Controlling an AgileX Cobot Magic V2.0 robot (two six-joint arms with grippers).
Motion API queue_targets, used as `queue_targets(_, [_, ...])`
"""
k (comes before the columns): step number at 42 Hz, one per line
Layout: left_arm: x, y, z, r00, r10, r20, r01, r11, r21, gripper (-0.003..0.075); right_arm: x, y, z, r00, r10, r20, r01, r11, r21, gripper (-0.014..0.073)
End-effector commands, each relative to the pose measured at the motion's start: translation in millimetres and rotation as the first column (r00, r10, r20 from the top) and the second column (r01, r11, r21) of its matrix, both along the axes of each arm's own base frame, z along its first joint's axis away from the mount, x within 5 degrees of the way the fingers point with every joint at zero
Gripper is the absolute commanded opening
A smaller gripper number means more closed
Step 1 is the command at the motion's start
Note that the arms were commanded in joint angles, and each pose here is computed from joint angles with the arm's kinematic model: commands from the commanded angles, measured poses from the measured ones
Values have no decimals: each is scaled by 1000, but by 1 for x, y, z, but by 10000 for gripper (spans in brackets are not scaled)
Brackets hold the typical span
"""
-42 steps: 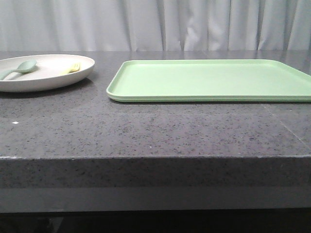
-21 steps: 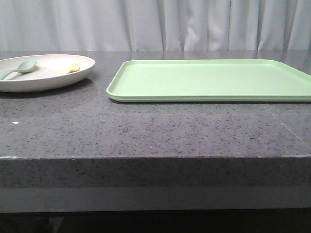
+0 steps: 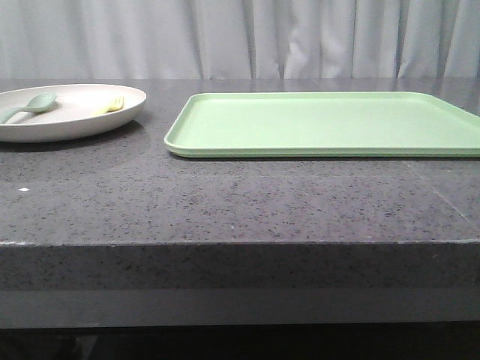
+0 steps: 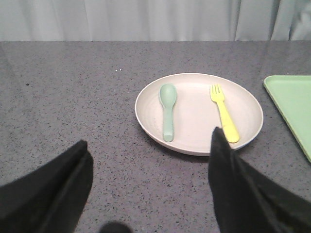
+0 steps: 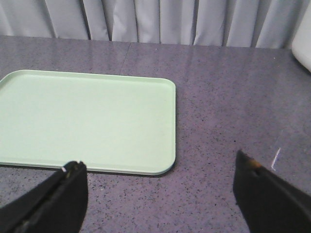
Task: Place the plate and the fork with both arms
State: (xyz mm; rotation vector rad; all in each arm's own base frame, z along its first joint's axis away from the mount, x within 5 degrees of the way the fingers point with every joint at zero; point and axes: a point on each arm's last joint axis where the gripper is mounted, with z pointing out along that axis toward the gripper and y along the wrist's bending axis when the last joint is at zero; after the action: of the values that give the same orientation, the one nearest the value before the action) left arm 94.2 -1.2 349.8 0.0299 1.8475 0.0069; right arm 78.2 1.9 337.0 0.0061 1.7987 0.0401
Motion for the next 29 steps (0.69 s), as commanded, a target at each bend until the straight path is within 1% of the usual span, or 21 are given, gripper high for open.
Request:
queue_targets(1, [3,-1,16,994,-4,108,5,1000,-7,463,3,-1,16,996,-6,90,8,1000,-13,636])
queue_targets(5, [3,-2,17,993,-9,117,13,999,-37,441,3,-1,16,996,-6,90,8,1000,-13,636])
queue_targets(7, [4,-2,18,994,-12,113,18,998,-53,447,3,-1,16,996,-6,90,8,1000,-13,636])
queue_targets(11, [11,-3,18,999,-15,48,18,998,-63,469,3,-1,16,996,-6,90,8,1000,-13,636])
queue_targets(14, [21,-4,18,999,-17,-31,15,998,-61,501,3,-1,16,996,-6,90,8,1000,-13,636])
queue_targets(17, [31,-4,20,993,-22,-115,17,999,-45,507,3,-1,16,996,-6,90,8,1000,-13,636])
queue_targets(21, [50,-4,20,972,-16,-236,11,1000,-25,507,3,-1,16,996,-6,90,8,1000,-13,636])
queue_targets(26, [81,1,19,920,26,-392,-8,999,49,507,3,-1,16,996,-6,90,8,1000,-13,636])
queue_targets(29, [102,6,19,893,43,-448,-13,997,71,507,3,-1,16,996,-6,90,8,1000,-13,636])
